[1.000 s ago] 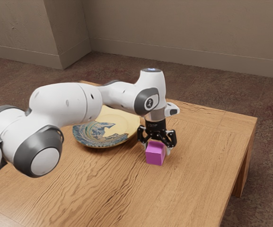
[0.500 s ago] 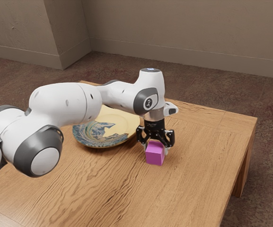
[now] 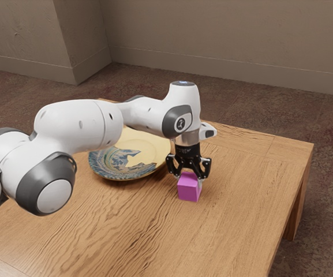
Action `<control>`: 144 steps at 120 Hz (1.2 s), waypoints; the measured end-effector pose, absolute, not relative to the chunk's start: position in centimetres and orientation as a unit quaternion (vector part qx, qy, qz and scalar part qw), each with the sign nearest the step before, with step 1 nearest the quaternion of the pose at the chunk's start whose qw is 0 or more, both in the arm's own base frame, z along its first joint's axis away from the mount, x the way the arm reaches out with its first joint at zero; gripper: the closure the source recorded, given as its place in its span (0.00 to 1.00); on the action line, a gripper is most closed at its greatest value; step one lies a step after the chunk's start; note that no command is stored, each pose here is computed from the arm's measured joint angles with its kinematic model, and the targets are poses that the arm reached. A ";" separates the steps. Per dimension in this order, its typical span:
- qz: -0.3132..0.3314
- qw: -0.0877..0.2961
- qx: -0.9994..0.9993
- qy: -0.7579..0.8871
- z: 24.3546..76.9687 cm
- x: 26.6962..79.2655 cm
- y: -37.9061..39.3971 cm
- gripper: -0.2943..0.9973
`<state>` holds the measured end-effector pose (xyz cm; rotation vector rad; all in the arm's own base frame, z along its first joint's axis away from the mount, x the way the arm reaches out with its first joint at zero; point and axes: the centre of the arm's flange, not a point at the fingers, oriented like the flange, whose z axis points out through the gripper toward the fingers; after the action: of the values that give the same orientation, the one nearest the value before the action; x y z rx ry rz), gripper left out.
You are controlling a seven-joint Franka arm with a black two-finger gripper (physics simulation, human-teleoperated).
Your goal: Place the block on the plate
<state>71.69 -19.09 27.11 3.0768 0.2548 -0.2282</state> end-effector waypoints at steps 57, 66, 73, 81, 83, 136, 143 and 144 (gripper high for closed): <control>-0.035 -0.015 0.987 0.158 40.0 73.1 -7.4 0.50; -0.047 -0.010 0.981 0.190 39.7 73.2 -2.8 0.50; -0.059 -0.006 0.977 0.205 38.7 73.2 -0.5 0.50; -0.071 0.000 0.974 0.215 37.3 73.3 1.0 0.50; -0.073 0.001 0.974 0.216 37.1 73.3 1.3 0.50; -0.096 0.010 0.969 0.229 33.8 73.3 4.0 0.36; -0.096 0.011 0.969 0.228 33.8 73.3 4.0 0.33; -0.096 0.011 0.969 0.228 33.9 73.3 4.0 0.32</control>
<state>73.29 3.96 33.86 3.0228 0.7111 -0.2982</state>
